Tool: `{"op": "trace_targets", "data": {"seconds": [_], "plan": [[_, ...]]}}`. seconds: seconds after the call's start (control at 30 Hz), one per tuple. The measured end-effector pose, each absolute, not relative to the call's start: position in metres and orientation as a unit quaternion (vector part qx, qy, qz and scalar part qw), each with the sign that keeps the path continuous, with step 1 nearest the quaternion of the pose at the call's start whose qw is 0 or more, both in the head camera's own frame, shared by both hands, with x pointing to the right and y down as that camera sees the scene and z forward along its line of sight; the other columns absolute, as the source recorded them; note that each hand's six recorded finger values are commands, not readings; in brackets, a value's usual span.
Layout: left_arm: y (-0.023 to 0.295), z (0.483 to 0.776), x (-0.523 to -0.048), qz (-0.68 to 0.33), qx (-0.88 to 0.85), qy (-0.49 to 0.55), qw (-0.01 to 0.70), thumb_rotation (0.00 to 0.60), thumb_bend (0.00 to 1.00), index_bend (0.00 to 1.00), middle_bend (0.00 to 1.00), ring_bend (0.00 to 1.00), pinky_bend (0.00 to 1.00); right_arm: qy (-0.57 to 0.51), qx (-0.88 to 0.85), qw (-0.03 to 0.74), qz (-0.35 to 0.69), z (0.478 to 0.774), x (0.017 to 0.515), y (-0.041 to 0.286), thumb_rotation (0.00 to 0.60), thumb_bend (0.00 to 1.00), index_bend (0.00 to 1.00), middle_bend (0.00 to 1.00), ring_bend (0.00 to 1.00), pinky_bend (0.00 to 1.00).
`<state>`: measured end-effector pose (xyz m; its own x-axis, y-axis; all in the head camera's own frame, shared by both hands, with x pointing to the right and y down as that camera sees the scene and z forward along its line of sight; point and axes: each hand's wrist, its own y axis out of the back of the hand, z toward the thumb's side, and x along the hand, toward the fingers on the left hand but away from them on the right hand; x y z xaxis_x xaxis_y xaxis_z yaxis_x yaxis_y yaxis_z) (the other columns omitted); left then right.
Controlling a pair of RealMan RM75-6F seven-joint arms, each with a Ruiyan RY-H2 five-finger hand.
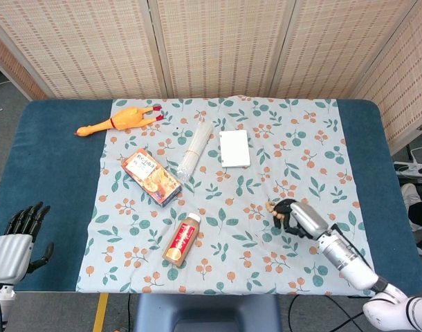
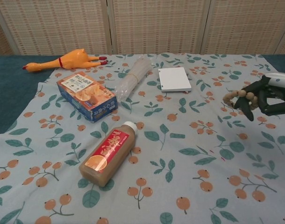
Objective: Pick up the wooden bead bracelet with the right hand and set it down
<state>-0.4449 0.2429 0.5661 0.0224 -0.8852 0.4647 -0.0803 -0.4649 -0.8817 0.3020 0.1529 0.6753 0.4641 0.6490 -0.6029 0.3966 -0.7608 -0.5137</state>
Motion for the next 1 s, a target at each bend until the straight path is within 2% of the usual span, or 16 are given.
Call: {"op": "trace_targets", "data": {"seconds": [0.2, 0.27, 0.5, 0.73, 0.8, 0.93, 1.0], "plan": [[0.244, 0.569, -0.442, -0.585, -0.627, 0.380, 0.346, 0.600, 0.45, 0.00, 0.00, 0.00, 0.10, -0.223, -0.745, 0.362, 0.514, 0.690, 0.365, 0.133, 0.600, 1.00, 0.72, 0.66, 0.31, 0.21], [0.244, 0.569, -0.441, -0.585, -0.628, 0.379, 0.346, 0.600, 0.45, 0.00, 0.00, 0.00, 0.10, -0.190, -0.725, 0.394, 0.532, 0.696, 0.377, 0.138, 0.600, 1.00, 0.71, 0.66, 0.31, 0.21], [0.244, 0.569, -0.441, -0.585, -0.628, 0.380, 0.347, 0.600, 0.45, 0.00, 0.00, 0.00, 0.10, -0.124, -0.725, 0.416, 0.535, 0.707, 0.377, 0.169, 0.600, 1.00, 0.58, 0.66, 0.30, 0.21], [0.244, 0.567, -0.442, -0.582, -0.628, 0.383, 0.347, 0.600, 0.45, 0.00, 0.00, 0.00, 0.10, -0.084, -0.738, 0.404, 0.535, 0.694, 0.383, 0.200, 0.594, 0.99, 0.47, 0.64, 0.30, 0.20], [0.244, 0.568, -0.442, -0.582, -0.628, 0.382, 0.347, 0.600, 0.45, 0.00, 0.00, 0.00, 0.10, -0.073, -0.735, 0.401, 0.542, 0.688, 0.391, 0.208, 0.565, 0.92, 0.43, 0.61, 0.28, 0.19], [0.244, 0.568, -0.442, -0.583, -0.628, 0.382, 0.346, 0.600, 0.45, 0.00, 0.00, 0.00, 0.10, -0.059, -0.725, 0.401, 0.557, 0.677, 0.405, 0.221, 0.467, 0.62, 0.31, 0.46, 0.19, 0.11], [0.244, 0.569, -0.442, -0.583, -0.628, 0.381, 0.346, 0.600, 0.45, 0.00, 0.00, 0.00, 0.10, -0.058, -0.724, 0.395, 0.562, 0.672, 0.410, 0.227, 0.443, 0.50, 0.24, 0.38, 0.13, 0.07]]}}
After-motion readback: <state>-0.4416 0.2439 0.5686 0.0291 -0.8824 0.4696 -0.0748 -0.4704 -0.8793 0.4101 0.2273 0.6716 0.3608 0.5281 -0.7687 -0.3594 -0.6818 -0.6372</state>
